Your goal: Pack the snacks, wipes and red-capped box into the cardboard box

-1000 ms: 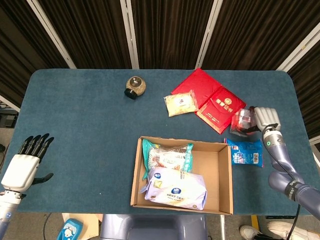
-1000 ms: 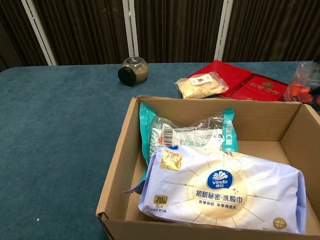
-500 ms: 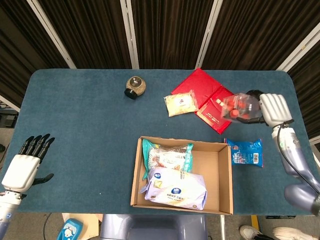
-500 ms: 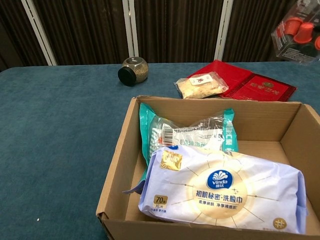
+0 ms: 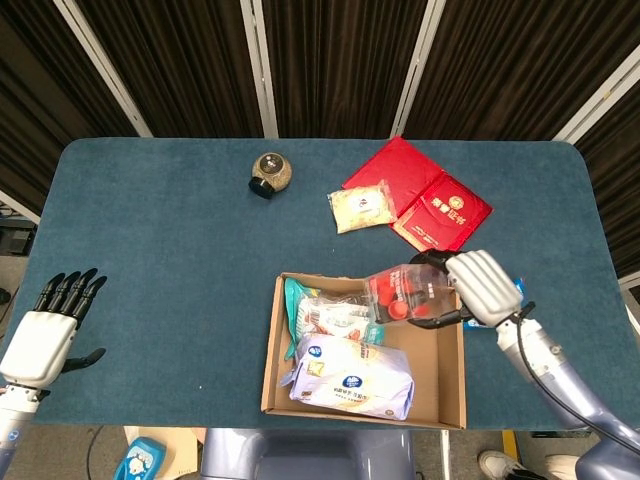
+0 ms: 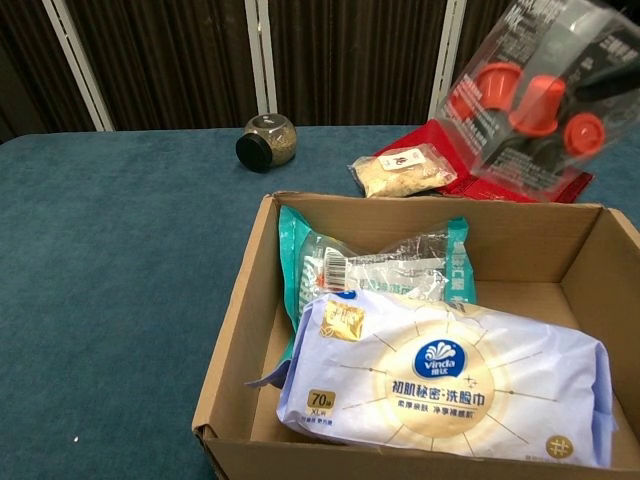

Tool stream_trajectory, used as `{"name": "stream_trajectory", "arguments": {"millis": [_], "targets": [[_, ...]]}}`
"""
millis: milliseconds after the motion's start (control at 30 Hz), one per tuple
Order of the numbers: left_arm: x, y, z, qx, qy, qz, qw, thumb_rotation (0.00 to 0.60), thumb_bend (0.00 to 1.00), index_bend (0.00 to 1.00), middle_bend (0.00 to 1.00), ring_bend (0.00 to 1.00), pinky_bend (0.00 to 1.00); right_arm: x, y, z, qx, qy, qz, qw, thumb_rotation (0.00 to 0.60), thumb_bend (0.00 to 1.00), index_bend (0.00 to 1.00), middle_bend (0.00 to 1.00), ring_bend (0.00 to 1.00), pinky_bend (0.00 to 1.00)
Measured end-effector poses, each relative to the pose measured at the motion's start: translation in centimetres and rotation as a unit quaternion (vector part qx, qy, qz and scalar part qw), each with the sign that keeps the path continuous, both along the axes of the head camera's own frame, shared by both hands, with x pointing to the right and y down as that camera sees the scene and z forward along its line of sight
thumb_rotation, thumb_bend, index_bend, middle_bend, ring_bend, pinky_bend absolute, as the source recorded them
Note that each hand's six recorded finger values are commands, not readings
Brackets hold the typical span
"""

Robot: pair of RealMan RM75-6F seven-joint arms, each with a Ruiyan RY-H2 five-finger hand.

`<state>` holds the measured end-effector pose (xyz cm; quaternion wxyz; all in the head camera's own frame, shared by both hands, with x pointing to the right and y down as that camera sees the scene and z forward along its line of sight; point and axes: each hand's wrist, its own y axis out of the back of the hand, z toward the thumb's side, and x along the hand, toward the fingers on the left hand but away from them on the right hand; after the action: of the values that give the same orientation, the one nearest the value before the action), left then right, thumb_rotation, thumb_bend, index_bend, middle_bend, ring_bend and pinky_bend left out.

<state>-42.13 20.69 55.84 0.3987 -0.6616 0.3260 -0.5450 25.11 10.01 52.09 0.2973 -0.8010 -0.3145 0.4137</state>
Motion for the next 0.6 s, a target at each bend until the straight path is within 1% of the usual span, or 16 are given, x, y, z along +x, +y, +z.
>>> {"name": "stream_trajectory", "arguments": {"millis": [100, 200, 300, 433, 533, 600], "targets": [[-0.1, 0.0, 0.0, -0.001, 0.0, -0.003, 1.0, 0.6, 0.0, 0.0, 0.0, 0.0, 0.0, -0.7, 0.6, 1.0, -0.017, 0.007, -0.013, 0.9997, 0.6, 0.04, 0.15, 0.07, 0.04, 0.21], [-0.2, 0.0, 0.0, -0.002, 0.0, -0.004, 1.0, 0.6, 0.0, 0.0, 0.0, 0.0, 0.0, -1.0, 0.9, 1.9, -0.024, 0.02, -0.024, 0.9992, 0.6, 0.02, 0.07, 0.0, 0.0, 0.13], [-0.3, -0.1, 0.1, -0.003, 0.0, -0.005, 1.0, 0.6, 0.0, 0.0, 0.0, 0.0, 0.0, -1.1, 0.9, 2.6, -0.023, 0.037, -0.03, 0.9986, 0.6, 0.02, 0.04, 0.0, 0.0, 0.1], [-0.4, -0.2, 0.1, -0.003, 0.001, -0.006, 1.0, 0.6, 0.0, 0.0, 0.0, 0.0, 0.0, -0.6, 0.5, 3.1, -0.02, 0.061, -0.025, 0.9976, 0.6, 0.01, 0.03, 0.0, 0.0, 0.09], [-0.4, -0.2, 0.2, -0.005, 0.001, -0.007, 1.0, 0.6, 0.0, 0.0, 0.0, 0.0, 0.0, 0.2, -0.3, 2.9, -0.012, 0.076, -0.014, 0.9969, 0.6, 0.01, 0.03, 0.0, 0.0, 0.09], [-0.4, -0.2, 0.3, -0.007, 0.002, -0.008, 0.9999, 0.6, 0.0, 0.0, 0.0, 0.0, 0.0, 1.1, -1.3, 2.4, 0.003, 0.092, -0.007, 0.9957, 0.6, 0.01, 0.03, 0.0, 0.0, 0.07]]}}
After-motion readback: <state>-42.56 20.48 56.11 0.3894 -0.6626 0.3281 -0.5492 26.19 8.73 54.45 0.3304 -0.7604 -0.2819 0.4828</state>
